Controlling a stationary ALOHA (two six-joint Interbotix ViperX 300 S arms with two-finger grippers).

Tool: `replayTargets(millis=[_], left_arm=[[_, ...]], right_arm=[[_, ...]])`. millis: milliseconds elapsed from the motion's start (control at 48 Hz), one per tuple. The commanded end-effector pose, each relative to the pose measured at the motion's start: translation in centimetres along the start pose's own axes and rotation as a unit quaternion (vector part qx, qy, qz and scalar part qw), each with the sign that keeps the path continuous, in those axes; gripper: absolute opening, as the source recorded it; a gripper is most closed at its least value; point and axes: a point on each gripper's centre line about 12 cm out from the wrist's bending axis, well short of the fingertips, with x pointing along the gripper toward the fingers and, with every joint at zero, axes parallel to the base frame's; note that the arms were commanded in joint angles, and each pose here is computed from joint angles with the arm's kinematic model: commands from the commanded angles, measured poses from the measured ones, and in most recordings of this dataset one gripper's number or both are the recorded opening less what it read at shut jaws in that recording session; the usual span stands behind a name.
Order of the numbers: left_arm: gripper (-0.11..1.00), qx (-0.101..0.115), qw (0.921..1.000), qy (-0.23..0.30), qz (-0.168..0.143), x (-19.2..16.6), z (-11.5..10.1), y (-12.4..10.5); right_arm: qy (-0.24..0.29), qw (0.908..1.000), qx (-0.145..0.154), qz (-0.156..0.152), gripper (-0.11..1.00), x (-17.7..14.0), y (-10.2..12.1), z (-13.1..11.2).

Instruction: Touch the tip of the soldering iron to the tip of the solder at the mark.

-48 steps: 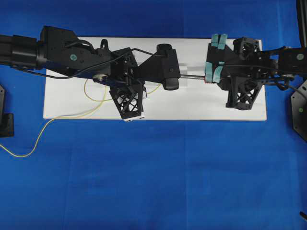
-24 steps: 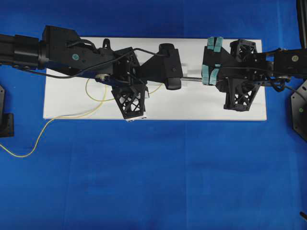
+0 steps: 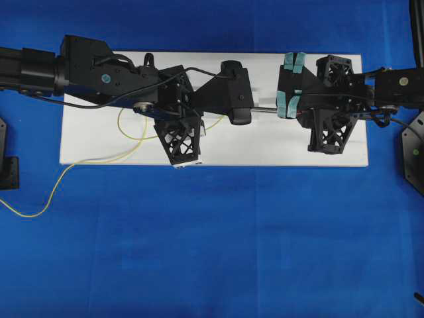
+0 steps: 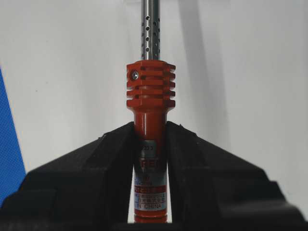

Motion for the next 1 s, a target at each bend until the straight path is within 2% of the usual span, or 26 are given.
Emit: replayTargets(millis=[0,980], left_arm=[[0.02,0.003,0.9998,-0.020,-0.001,-1.08,0.97,-0.15],[0.02,0.003,0.9998,-0.020,-0.002,-1.08,0.97,-0.16]], right_arm=[[-0.018,0.9998,-0.001,0.001,0.06,-0.57,0.04,1.04],[-0.018,0.9998,0.003,-0.001,0.06,-0.48,-0.19,1.36]])
